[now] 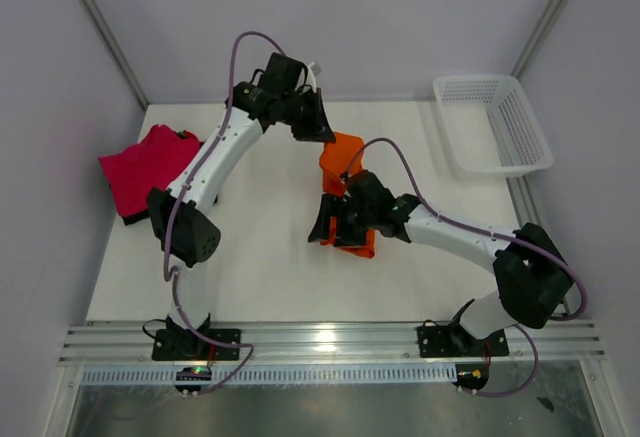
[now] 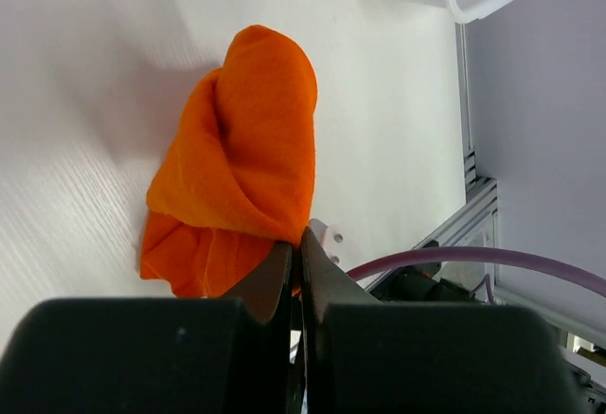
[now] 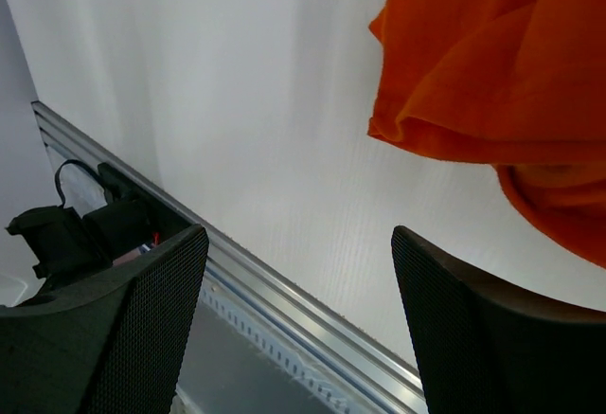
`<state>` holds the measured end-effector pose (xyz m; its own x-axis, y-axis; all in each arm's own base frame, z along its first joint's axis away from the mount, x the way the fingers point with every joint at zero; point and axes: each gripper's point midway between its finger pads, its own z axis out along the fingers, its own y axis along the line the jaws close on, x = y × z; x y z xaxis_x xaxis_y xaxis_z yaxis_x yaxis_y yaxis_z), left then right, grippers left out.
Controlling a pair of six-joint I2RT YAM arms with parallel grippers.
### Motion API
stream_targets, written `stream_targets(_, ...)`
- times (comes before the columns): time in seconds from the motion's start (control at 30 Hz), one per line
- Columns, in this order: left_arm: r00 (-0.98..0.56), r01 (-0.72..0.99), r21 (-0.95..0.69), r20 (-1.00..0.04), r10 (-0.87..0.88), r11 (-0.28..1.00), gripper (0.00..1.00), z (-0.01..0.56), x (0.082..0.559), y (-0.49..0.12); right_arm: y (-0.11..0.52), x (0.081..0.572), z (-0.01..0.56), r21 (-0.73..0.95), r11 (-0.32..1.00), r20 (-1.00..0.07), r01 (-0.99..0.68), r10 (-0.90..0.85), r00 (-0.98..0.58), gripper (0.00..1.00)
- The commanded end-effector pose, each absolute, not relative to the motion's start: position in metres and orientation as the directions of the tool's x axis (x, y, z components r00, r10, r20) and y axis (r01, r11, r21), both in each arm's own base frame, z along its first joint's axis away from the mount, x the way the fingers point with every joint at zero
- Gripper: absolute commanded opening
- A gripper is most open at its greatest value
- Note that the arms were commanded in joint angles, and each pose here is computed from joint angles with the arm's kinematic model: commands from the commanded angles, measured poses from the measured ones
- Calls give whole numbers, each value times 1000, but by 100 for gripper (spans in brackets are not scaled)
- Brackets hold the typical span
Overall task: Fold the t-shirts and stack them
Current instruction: Flatten out the tshirt
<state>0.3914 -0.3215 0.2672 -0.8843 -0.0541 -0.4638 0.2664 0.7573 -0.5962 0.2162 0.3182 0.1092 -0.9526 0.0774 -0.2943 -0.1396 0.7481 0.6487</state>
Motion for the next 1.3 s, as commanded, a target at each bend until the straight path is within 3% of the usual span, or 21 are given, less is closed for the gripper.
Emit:
stream_targets(0.0,-851,321,-610,-522,-62,725,0,298,386,-315,298,222,111,548,831,-317,-97,99,-943,82)
stream_targets(0.57,-862,300,-604,-503,-61,739,0,293,375,-292,312,225,39,513,858,-186,20,133,-973,82)
stream_targets(0.8,-866,304,-610,-497,-55,732,0,290,368,-291,330,232,43,517,856,-195,-8,109,-975,81)
stream_targets(1.03,-877,303,-651,-476,-64,696,0,288,371,-301,327,253,77,511,860,-306,-16,165,-938,81)
stream_targets(1.1,-878,301,-661,-474,-72,688,0,290,371,-303,318,260,83,484,875,-348,-2,191,-918,79)
stream_targets(1.27,-876,305,-669,-477,-77,678,0,292,372,-305,313,262,86,486,874,-371,4,211,-904,58)
